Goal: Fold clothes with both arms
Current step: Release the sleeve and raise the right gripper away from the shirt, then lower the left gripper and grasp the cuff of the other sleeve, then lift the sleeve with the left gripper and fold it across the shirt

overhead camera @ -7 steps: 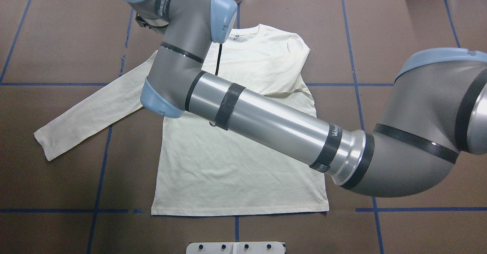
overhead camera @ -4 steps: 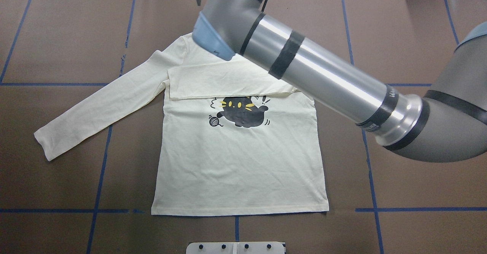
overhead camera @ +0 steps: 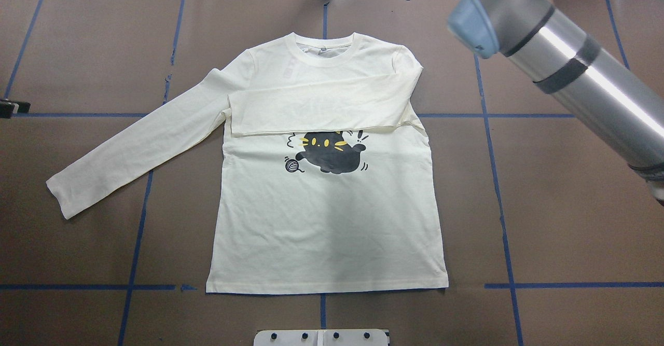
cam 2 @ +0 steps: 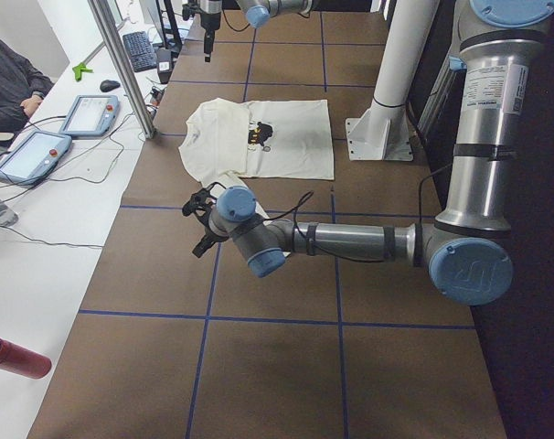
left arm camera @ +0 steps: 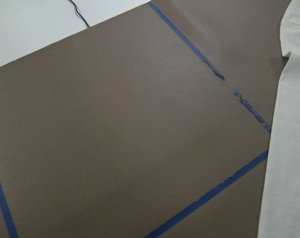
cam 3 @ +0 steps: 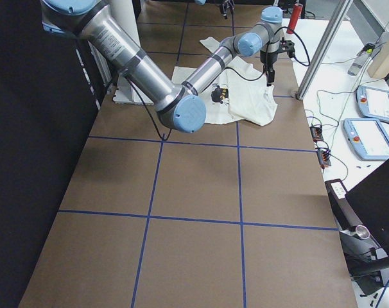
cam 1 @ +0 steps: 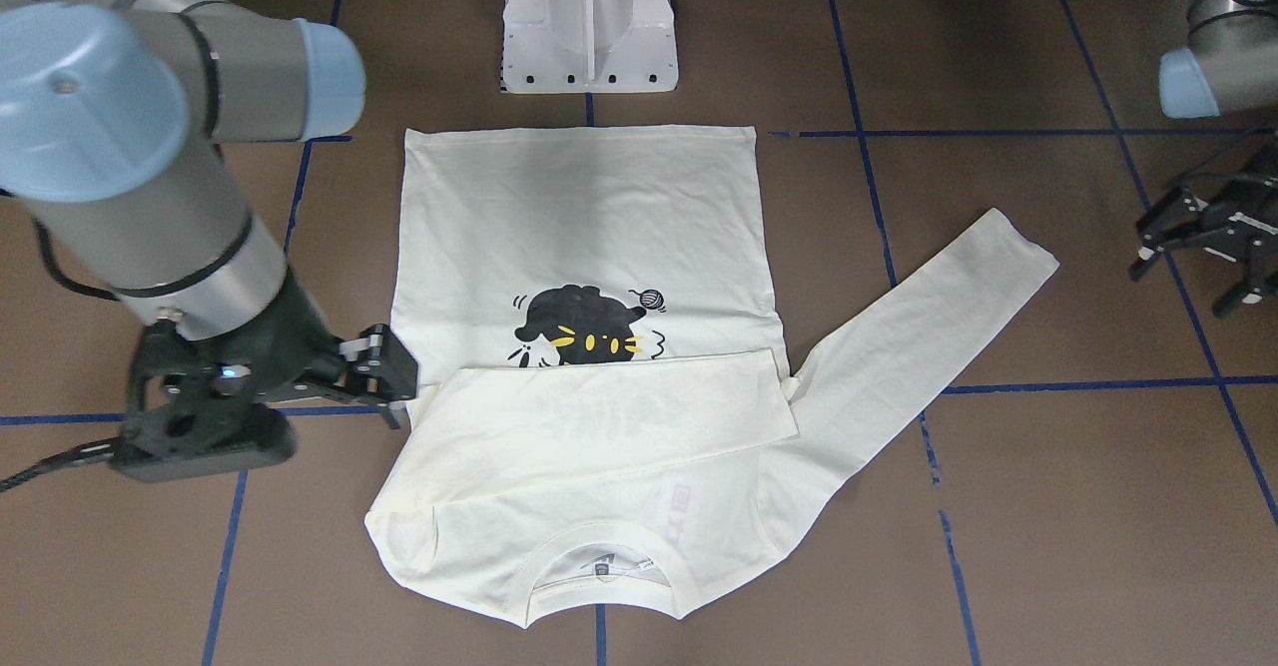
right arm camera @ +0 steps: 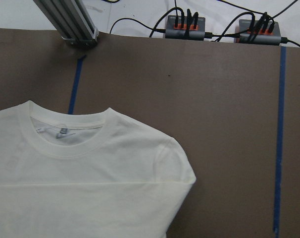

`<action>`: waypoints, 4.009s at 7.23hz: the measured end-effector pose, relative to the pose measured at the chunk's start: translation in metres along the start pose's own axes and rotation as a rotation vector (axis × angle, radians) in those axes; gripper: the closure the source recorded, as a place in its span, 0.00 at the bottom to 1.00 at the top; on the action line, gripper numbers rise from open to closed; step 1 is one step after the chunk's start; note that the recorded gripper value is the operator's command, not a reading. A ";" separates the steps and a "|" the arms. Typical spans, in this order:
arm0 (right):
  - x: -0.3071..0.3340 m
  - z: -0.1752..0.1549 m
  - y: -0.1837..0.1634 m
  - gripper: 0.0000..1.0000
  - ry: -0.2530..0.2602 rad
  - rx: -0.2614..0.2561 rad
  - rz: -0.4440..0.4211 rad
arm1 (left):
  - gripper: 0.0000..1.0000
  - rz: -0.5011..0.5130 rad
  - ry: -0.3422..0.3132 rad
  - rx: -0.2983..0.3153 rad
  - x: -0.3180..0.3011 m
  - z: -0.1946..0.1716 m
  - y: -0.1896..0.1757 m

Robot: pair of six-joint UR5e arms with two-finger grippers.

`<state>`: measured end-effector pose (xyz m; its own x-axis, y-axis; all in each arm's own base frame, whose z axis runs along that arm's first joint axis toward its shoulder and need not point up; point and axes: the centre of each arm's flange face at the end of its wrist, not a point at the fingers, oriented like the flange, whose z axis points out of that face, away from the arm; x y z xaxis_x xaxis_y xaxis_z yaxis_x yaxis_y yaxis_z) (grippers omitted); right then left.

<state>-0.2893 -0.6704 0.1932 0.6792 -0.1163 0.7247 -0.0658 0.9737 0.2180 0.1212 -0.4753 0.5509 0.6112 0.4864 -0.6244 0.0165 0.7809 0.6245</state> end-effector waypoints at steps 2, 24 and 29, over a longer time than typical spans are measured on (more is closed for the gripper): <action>0.104 0.007 0.036 0.00 0.017 -0.032 -0.092 | 0.00 0.019 -0.029 -0.047 0.049 0.014 0.043; 0.190 -0.005 0.115 0.00 0.035 -0.034 -0.107 | 1.00 0.187 -0.081 -0.162 0.115 0.075 0.103; 0.194 -0.003 0.118 0.00 0.039 -0.039 -0.103 | 1.00 0.135 -0.193 -0.126 0.168 0.095 -0.113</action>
<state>-0.1630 -0.5773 0.3573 0.7086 -0.2095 0.6738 0.0336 0.9639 0.2643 0.2971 -0.5192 0.4203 0.7408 0.5156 -0.4306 -0.1672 0.7624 0.6251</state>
